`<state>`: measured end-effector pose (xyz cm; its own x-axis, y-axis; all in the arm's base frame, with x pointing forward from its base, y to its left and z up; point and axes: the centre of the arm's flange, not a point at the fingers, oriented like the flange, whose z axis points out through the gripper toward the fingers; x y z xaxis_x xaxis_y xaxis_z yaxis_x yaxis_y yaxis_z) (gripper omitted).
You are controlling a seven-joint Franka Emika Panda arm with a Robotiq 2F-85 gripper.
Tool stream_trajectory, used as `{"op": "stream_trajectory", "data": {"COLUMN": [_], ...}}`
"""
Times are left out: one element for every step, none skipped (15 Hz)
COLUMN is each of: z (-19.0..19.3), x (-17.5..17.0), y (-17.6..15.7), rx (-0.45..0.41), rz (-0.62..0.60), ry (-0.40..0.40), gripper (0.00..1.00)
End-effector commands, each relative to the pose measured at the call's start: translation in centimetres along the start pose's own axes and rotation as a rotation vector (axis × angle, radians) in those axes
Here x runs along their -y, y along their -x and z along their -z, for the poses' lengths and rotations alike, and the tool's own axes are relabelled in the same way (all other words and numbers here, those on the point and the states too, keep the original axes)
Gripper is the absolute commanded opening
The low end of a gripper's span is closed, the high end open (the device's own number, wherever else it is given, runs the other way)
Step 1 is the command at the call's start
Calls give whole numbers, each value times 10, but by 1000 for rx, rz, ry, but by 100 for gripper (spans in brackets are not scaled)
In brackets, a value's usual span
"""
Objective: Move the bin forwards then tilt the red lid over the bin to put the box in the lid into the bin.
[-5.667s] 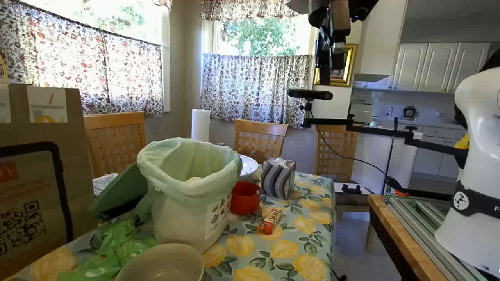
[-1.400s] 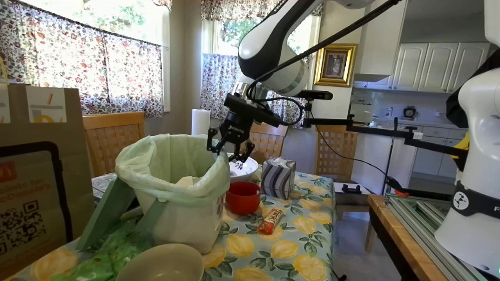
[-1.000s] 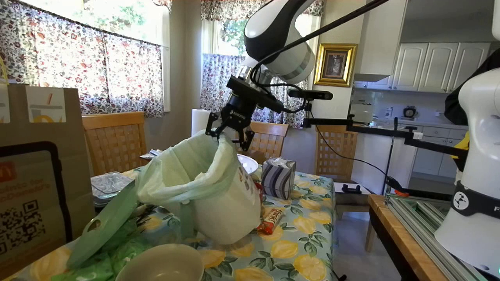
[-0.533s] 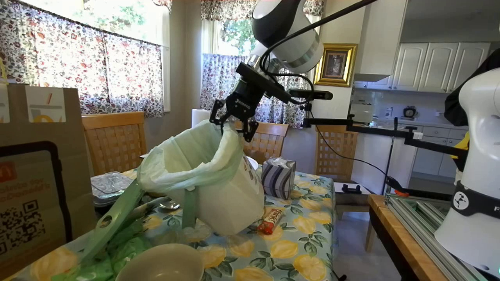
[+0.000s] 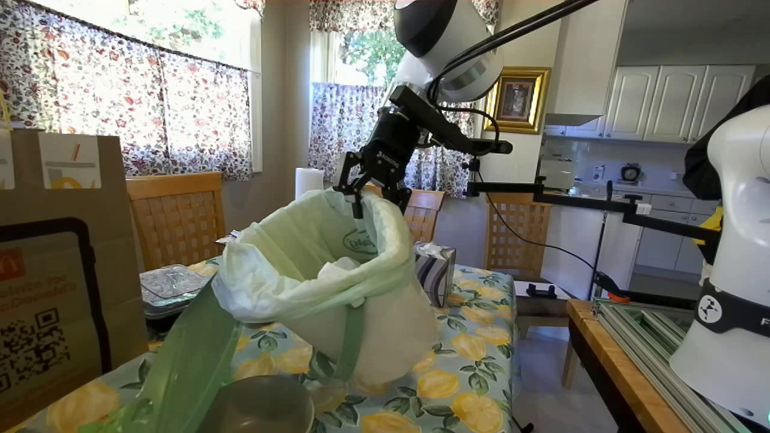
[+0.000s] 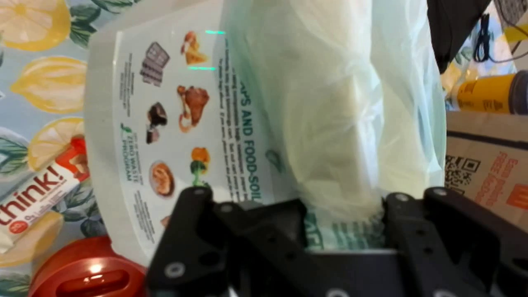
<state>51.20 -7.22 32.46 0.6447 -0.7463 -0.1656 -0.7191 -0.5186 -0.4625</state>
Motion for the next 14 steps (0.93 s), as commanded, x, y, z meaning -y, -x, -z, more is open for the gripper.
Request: {"op": "stream_trajectory", "data": {"z": [11, 10, 10, 10, 8, 6, 3, 0, -4, -9, -13, -18, -22, -25], "x": [-17, -21, -24, -27, -30, -32, -35, -37, -37, -37, -38, -37, -36, -35], "y": [2, 0, -2, -3, -6, -10, -13, -15, -18, -19, -20, -20, -21, -21], "rx": [99, 117, 133, 144, 152, 162, 167, 180, 194, 206, 217, 226, 231, 241], "rz": [103, 114, 124, 135, 146, 159, 184, 195, 205, 220, 233, 245, 256, 267], "ry": [-9, -4, 2, 6, 13, 20, 21, 26, 30, 33, 37, 36, 33, 34], "gripper": [0, 0, 0, 0, 0, 0, 0, 0, 0, 0, 0, 0, 0, 0]}}
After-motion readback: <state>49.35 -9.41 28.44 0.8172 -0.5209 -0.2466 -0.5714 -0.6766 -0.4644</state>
